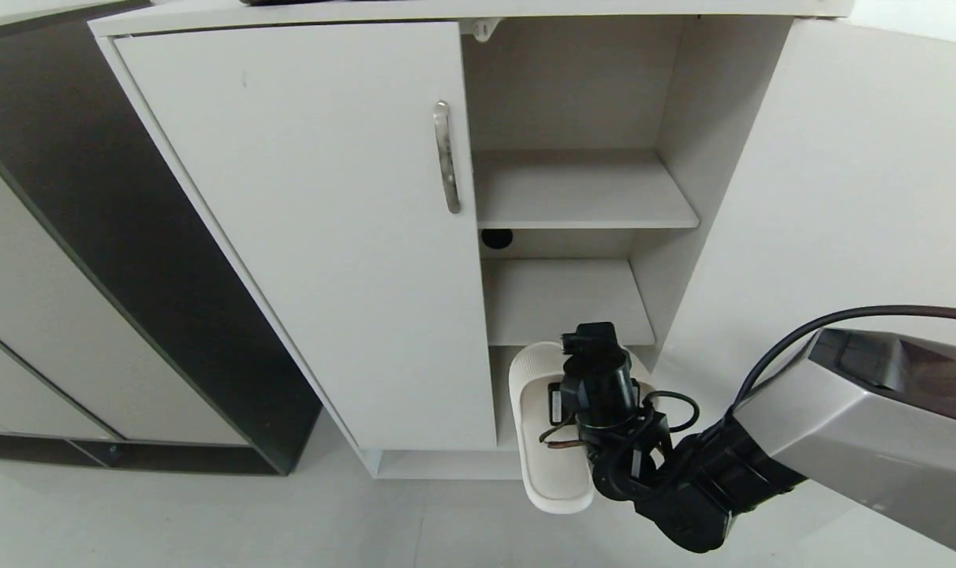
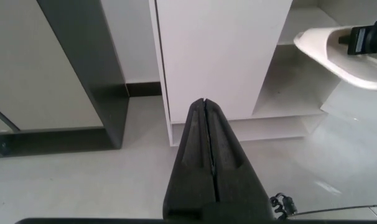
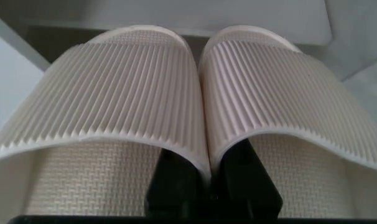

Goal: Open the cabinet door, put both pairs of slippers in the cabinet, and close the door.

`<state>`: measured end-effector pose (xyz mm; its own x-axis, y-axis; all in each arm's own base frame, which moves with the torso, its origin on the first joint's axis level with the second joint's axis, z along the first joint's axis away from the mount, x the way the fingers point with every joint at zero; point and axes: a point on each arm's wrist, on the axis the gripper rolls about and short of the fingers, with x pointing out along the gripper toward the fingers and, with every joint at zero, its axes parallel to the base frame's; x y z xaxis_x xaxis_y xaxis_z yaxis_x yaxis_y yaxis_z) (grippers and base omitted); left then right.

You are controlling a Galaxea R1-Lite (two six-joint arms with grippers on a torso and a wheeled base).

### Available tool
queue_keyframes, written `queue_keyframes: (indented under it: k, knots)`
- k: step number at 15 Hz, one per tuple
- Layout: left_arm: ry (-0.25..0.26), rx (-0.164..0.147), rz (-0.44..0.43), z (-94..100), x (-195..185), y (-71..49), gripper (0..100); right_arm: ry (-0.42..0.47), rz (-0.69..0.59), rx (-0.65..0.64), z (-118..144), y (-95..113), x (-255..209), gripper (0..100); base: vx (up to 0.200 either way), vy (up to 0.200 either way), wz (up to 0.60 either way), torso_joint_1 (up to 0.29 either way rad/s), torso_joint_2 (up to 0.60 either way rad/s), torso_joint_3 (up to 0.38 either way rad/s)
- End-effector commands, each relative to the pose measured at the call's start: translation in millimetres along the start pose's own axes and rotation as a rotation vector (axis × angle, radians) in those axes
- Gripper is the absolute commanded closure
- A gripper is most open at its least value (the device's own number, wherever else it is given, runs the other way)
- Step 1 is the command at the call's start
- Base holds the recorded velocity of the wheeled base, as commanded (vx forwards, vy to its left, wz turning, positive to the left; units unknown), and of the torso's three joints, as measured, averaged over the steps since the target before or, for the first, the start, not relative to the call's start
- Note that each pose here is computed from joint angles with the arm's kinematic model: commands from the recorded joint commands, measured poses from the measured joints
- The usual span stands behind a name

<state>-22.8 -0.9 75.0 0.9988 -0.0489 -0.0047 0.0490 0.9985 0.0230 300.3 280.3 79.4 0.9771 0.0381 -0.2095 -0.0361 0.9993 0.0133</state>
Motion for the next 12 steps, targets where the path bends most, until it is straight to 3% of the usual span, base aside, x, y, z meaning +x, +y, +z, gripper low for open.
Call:
queue_keyframes:
  k: [1,6,12]
  knots:
    - [0.001,0.0,0.0,0.0,0.1,0.0,100,-0.059,0.01,-0.022,-2.2,-2.5,-5.5,100,0.0,0.0,0.0,0.002,0.0,-0.203]
    - [0.001,0.0,0.0,0.0,0.1,0.0,100,-0.237,0.01,-0.028,-18.1,-8.1,2.0,100,0.0,0.0,0.0,0.0,0.0,-0.174]
    - [0.001,0.0,0.0,0.0,0.1,0.0,100,-0.225,0.001,-0.038,-21.2,-13.8,2.9,100,0.0,0.0,0.0,0.0,0.0,0.0]
